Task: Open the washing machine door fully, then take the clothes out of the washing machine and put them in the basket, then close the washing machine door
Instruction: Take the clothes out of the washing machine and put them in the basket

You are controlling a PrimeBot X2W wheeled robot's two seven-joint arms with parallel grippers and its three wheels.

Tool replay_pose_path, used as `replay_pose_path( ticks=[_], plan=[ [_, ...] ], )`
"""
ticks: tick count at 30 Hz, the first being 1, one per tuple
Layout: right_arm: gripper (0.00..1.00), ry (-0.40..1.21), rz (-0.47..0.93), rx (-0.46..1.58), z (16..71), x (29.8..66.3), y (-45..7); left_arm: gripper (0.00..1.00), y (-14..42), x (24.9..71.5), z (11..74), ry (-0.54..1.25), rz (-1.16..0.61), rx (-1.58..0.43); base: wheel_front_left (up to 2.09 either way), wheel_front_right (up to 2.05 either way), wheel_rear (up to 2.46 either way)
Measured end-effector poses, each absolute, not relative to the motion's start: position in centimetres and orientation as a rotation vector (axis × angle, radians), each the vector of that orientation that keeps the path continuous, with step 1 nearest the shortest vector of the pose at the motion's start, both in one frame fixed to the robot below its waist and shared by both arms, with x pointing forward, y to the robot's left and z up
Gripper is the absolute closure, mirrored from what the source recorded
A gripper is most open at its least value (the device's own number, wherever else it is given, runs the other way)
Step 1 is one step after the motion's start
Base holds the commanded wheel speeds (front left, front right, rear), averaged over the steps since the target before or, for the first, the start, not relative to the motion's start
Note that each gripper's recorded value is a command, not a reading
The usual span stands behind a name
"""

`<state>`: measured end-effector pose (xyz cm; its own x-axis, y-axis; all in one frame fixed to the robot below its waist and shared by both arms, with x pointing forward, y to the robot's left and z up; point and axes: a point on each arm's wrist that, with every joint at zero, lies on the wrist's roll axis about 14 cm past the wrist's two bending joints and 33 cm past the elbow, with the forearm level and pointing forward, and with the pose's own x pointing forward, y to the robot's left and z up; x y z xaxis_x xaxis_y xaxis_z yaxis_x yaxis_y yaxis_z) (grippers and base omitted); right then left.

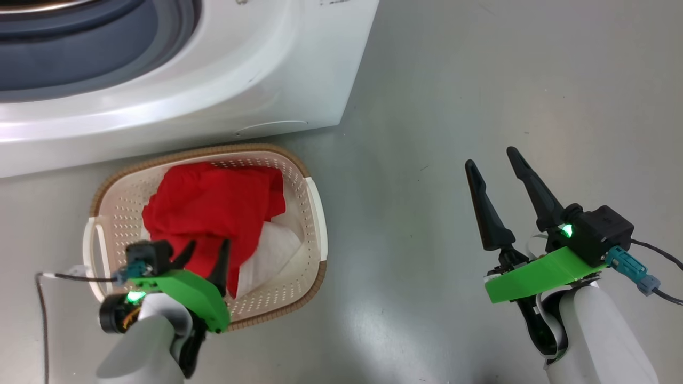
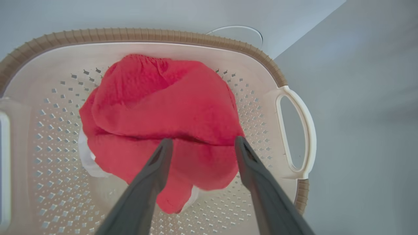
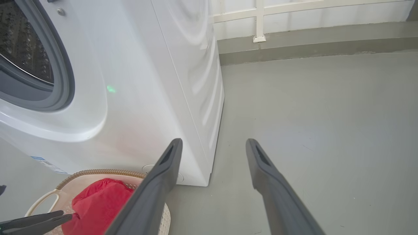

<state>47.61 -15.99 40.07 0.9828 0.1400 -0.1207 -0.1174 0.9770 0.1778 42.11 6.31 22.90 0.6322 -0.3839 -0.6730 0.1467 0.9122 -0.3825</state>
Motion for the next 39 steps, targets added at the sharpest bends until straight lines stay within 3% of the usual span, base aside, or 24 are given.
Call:
replay_pose_path(
  ticks=[22,39],
  plan=[
    [0.00,0.081,0.156,0.165,43.4,46.0,-15.6,0.00,12.5,47.8,33.3,0.436,-0.168,-0.311,0.00,0.00,0.00],
    [0.00,0.013,0.154,0.138,47.5,41.7,-16.8,0.00,16.0,44.0,44.6,0.095,-0.100,-0.247,0.00,0.00,0.00]
  ],
)
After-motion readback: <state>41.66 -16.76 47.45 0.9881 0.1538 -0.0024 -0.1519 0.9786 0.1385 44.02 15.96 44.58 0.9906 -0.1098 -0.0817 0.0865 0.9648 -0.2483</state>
